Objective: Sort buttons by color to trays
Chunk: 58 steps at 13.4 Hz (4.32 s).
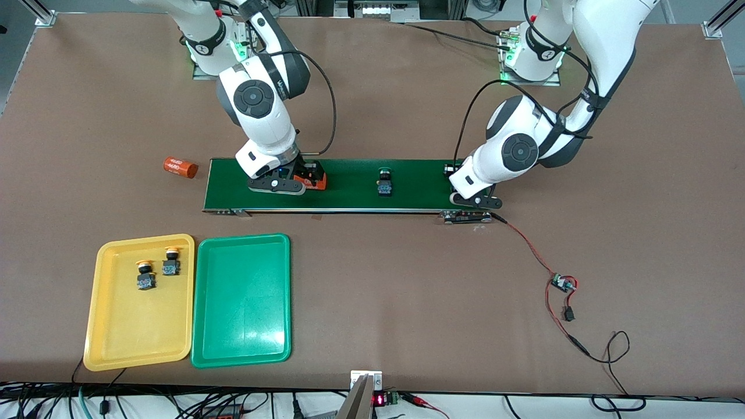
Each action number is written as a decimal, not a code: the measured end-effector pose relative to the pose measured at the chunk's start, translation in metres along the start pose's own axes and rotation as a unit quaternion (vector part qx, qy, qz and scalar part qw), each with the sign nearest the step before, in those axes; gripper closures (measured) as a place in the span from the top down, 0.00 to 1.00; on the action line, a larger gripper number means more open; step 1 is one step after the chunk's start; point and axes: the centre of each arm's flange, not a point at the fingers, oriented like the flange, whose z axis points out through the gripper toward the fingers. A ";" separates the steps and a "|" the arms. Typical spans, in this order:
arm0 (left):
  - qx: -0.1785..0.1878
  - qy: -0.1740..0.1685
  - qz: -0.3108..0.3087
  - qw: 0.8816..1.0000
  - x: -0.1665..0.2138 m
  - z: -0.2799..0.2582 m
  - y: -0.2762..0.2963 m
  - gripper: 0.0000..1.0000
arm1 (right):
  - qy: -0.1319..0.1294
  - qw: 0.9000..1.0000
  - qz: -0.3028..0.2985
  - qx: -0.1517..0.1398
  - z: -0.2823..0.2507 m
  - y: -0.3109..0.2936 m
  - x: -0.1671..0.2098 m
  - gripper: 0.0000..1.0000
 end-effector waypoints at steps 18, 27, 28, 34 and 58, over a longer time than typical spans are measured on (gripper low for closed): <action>0.043 0.142 -0.130 0.980 0.052 -0.285 -0.222 1.00 | 0.000 1.000 0.018 0.000 -0.001 0.000 0.001 1.00; 0.073 0.136 -0.095 0.983 0.010 -0.395 -0.260 1.00 | 0.003 1.000 0.026 0.005 -0.002 -0.034 -0.022 1.00; 0.073 0.132 -0.093 0.984 0.010 -0.393 -0.262 1.00 | 0.004 1.000 0.025 0.005 -0.002 -0.041 -0.025 1.00; 0.070 0.130 -0.078 0.986 0.016 -0.387 -0.231 1.00 | 0.006 1.000 0.018 0.000 0.019 -0.065 -0.021 1.00; 0.078 0.129 -0.073 0.986 -0.024 -0.384 -0.231 1.00 | -0.002 1.000 0.008 -0.017 0.063 -0.072 -0.029 0.43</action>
